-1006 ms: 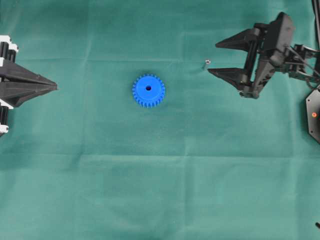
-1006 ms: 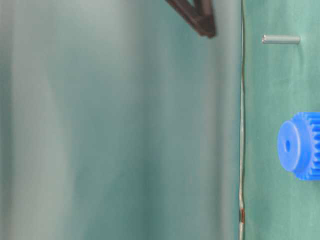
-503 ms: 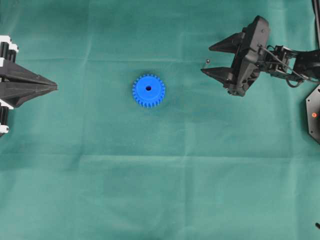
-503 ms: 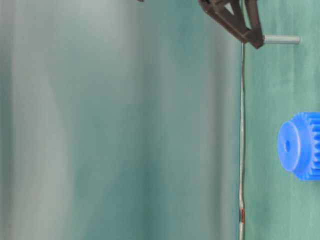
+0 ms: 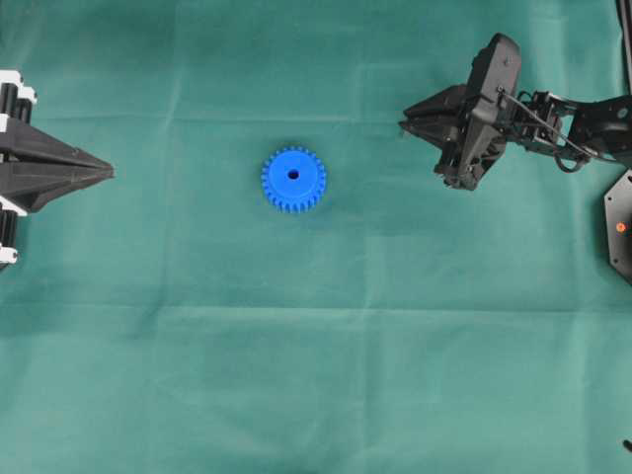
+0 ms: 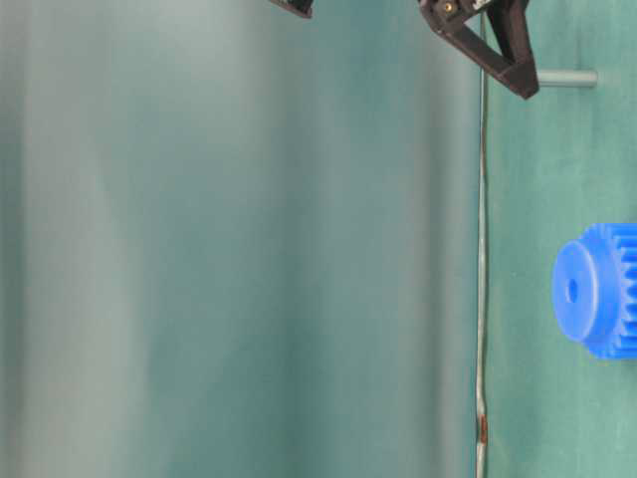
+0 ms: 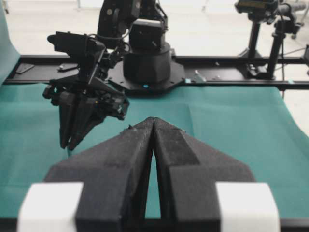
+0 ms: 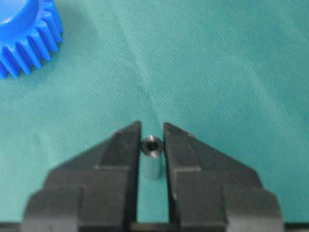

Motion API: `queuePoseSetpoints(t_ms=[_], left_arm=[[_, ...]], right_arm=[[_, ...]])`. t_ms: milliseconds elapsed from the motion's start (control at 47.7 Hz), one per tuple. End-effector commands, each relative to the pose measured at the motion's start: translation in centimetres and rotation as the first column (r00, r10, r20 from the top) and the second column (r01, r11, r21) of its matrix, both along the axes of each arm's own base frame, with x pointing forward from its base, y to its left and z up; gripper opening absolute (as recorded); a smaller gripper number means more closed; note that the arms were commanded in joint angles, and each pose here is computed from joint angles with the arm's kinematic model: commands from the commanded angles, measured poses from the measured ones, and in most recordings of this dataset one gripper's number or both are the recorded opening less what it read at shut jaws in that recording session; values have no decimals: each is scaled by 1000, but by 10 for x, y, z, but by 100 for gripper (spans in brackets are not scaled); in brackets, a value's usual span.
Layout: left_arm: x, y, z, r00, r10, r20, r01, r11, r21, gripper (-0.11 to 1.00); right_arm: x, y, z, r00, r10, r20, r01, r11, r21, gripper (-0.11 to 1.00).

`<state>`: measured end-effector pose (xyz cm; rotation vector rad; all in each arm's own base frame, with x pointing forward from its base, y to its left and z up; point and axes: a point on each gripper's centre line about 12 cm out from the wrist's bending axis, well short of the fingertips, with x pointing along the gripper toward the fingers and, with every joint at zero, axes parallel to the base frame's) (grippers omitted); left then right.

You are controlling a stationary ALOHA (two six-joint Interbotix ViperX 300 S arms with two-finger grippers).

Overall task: Insert the shaft placed at a random location into the center hole of the medium gear at another random location.
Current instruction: 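Lower the right gripper over the shaft and close on it, then lift the shaft and carry it left over the blue gear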

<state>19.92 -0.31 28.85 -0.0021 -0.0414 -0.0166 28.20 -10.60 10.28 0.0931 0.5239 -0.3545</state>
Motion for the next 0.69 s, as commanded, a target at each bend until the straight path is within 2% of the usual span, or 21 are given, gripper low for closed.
queuePoseSetpoints(t_ms=[0, 251, 503, 670], left_arm=[[3, 0, 9, 1000, -2, 20, 2, 1000, 1, 0], [3, -1, 8, 1000, -3, 17, 3, 1000, 0, 0], [3, -1, 9, 1000, -3, 20, 3, 1000, 0, 0], [3, -1, 9, 1000, -3, 20, 3, 1000, 0, 0]], right_arm=[[5, -4, 8, 1000, 2, 28, -1, 1000, -26, 12], [6, -4, 13, 999, 1, 43, 0, 1000, -30, 12], [9, -2, 59, 996, 11, 88, -7, 999, -43, 12], [9, 1, 84, 997, 18, 81, -15, 999, -36, 12]])
